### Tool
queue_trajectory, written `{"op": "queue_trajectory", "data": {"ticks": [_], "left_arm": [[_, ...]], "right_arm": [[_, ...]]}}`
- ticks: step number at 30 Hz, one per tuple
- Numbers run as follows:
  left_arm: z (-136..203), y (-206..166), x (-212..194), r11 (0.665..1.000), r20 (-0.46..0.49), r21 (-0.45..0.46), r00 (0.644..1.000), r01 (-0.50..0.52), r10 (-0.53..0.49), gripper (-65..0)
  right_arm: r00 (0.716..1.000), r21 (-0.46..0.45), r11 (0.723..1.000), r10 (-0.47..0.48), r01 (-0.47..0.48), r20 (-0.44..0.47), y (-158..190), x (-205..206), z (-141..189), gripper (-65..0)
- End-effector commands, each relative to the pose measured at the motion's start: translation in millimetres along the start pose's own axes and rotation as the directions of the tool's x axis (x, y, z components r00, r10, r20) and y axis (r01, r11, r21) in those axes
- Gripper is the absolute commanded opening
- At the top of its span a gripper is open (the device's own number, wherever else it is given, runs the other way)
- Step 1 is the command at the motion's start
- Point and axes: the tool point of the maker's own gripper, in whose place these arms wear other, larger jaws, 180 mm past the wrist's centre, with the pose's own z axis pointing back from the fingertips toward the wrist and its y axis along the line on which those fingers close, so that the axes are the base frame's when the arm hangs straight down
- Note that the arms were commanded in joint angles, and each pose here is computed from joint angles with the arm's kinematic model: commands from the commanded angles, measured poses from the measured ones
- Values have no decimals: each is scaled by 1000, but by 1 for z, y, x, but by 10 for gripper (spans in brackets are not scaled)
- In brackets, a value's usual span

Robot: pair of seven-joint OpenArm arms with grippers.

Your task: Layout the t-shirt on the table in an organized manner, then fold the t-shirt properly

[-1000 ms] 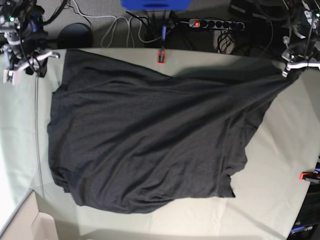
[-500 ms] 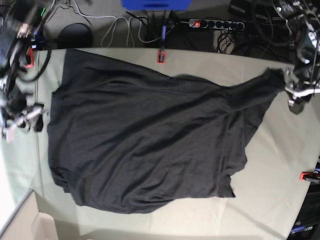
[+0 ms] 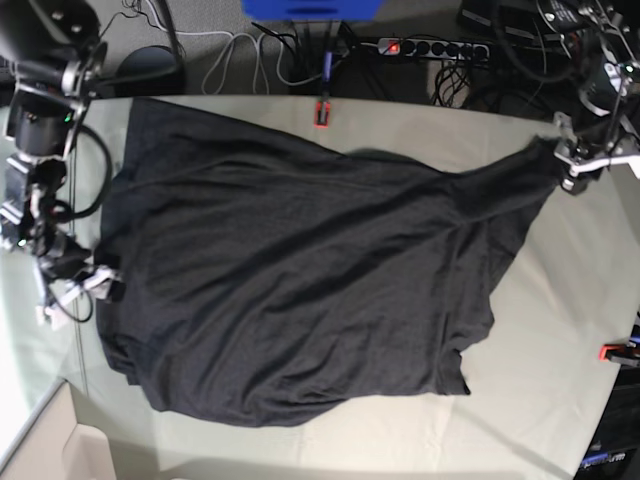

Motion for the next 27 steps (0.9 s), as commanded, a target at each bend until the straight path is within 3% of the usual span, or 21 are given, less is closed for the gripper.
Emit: {"op": "queue_trajectory", "data": {"ticks": [1,11,13,18,19,24,27], "left_arm": [[1,0,7,1000,23,-8,1000,2,-2,-452],[-28,36,-32,992,-83,77,991,-95,102,-454],[-36,36,-36,990,-97,82,987,-117,125,-455],[-61,20,-30,986,-100,53,982,-156,160,-455],[-66,15,-30,985,-103,44,980,-167,171,-456],[-99,-18,-35,973,-144,1,963,-231,229,-456],[-123,-58,-52,980,-229,-54,957,-193,176,-456]], "right_arm": [[998,-12,1000,13,-12,54,-8,18,5,-214],[1000,30,999,-16,16,6,16,-26,-3,-235],[1000,29,999,-16,16,-1,15,-29,-2,-303],[999,51,998,-26,27,-20,30,-45,-3,-618],[999,51,998,-25,27,-32,31,-52,-2,-650],[995,111,993,42,-31,-91,68,-78,10,-650],[991,186,977,117,-103,-61,115,-80,26,-650]]}}
